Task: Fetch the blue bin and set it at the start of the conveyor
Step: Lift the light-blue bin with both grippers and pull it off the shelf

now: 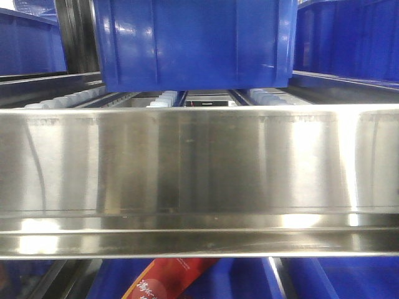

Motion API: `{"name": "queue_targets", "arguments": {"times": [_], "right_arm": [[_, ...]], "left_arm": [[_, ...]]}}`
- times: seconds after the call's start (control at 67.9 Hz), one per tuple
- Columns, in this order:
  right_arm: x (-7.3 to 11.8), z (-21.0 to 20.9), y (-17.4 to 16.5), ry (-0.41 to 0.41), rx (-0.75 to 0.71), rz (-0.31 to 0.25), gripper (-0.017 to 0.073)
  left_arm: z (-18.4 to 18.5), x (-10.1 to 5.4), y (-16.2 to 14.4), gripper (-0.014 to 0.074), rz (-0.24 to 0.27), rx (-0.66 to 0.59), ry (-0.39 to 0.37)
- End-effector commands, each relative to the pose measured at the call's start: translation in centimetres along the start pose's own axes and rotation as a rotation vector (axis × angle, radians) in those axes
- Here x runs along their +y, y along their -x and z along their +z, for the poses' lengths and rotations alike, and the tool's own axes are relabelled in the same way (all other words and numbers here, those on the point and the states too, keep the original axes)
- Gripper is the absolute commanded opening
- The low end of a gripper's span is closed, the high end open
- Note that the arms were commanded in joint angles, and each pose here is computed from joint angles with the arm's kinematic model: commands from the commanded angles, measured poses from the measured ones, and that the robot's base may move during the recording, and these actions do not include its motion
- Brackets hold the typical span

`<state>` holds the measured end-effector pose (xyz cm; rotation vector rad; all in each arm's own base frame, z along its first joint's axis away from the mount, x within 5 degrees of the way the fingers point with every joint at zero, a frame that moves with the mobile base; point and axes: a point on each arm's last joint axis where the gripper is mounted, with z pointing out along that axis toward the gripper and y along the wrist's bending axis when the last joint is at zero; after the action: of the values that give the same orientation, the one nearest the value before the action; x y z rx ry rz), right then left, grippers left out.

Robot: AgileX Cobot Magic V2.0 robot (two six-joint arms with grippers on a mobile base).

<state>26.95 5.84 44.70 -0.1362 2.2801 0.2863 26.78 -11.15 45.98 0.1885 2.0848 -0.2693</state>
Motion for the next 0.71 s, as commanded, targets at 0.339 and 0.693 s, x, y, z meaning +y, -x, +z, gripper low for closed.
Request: {"name": "queue_targets", "arguments": {"times": [0.339,0.693], "right_arm": [[0.2,-0.8,0.4,0.011,-0.053,-0.022,-0.0151],[0.2,-0.8,0.4,0.011,-0.053,-0.022,-0.0151]], "left_arm": [[-1.0,-0.8,2.3,-0.0111,0.006,-0.242,-0.077],[-1.0,-0.8,2.3,-0.0111,0.006,-0.244,-0.077]]}}
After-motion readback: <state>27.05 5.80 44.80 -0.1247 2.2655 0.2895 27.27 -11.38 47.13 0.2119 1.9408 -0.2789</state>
